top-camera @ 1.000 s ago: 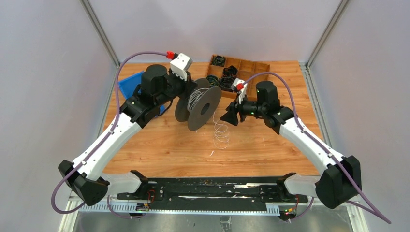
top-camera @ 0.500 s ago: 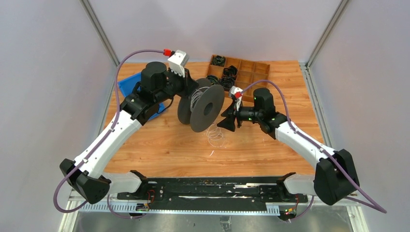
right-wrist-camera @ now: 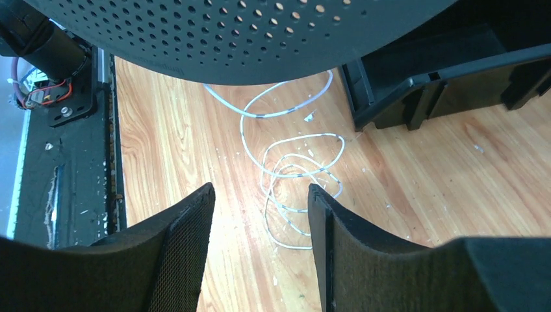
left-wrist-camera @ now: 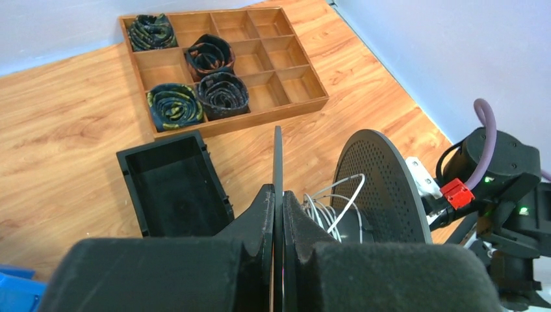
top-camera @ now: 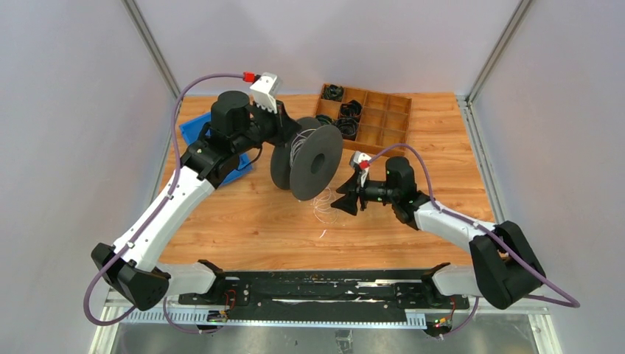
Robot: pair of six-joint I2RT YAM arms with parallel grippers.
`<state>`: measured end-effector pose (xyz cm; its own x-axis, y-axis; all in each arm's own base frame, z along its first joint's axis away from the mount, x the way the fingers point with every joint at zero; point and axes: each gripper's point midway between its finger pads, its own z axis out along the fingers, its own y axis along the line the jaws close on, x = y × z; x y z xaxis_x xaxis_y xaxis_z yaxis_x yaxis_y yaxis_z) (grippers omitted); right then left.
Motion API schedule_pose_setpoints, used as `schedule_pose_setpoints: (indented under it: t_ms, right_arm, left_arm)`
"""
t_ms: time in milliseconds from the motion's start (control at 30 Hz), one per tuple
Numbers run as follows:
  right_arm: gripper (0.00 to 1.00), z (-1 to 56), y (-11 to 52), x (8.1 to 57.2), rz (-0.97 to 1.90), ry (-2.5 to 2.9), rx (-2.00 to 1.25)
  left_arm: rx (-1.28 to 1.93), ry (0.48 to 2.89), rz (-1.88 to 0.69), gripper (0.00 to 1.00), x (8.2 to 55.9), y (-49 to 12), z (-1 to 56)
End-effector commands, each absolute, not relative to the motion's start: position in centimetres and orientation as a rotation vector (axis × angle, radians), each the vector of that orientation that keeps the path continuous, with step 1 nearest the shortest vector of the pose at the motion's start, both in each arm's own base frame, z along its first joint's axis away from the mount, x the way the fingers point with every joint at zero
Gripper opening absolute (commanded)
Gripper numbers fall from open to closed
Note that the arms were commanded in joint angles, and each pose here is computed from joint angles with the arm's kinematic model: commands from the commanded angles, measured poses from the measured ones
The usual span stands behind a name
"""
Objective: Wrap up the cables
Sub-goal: Wrap the cable around the cable reel.
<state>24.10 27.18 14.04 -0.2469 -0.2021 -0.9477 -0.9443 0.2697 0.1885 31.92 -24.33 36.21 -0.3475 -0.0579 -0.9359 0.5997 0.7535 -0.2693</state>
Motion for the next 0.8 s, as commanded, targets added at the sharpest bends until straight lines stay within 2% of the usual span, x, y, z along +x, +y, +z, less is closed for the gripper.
schedule_pose_setpoints:
  t_ms: [0,167,267,467,767]
  right_arm:
    - [0.55,17.2,28.1,25.0,1.011,1.418,-1.052]
    - [0.57,17.6,28.2,26.2,0.946,1.336,-1.034]
    - [0.57,17.6,28.9,26.6,1.024,1.392,-0.996]
    - [0.65,16.9,30.0,25.2,1.176,1.46,-0.92]
    - [0.66,16.4,29.4,25.8,1.089,1.539,-0.893]
  left_arm:
    - [0.383,1.704,-0.841,0.0,31.4,-24.8,40.4]
    - [0.323,1.717,-0.949,0.0,31.6,-24.9,40.8]
    - [0.31,1.717,-0.969,0.0,31.7,-25.0,40.9]
    - [0.281,1.712,-0.966,0.0,32.1,-24.6,41.0]
    - [0.291,1.7,-0.915,0.0,32.5,-24.1,40.9]
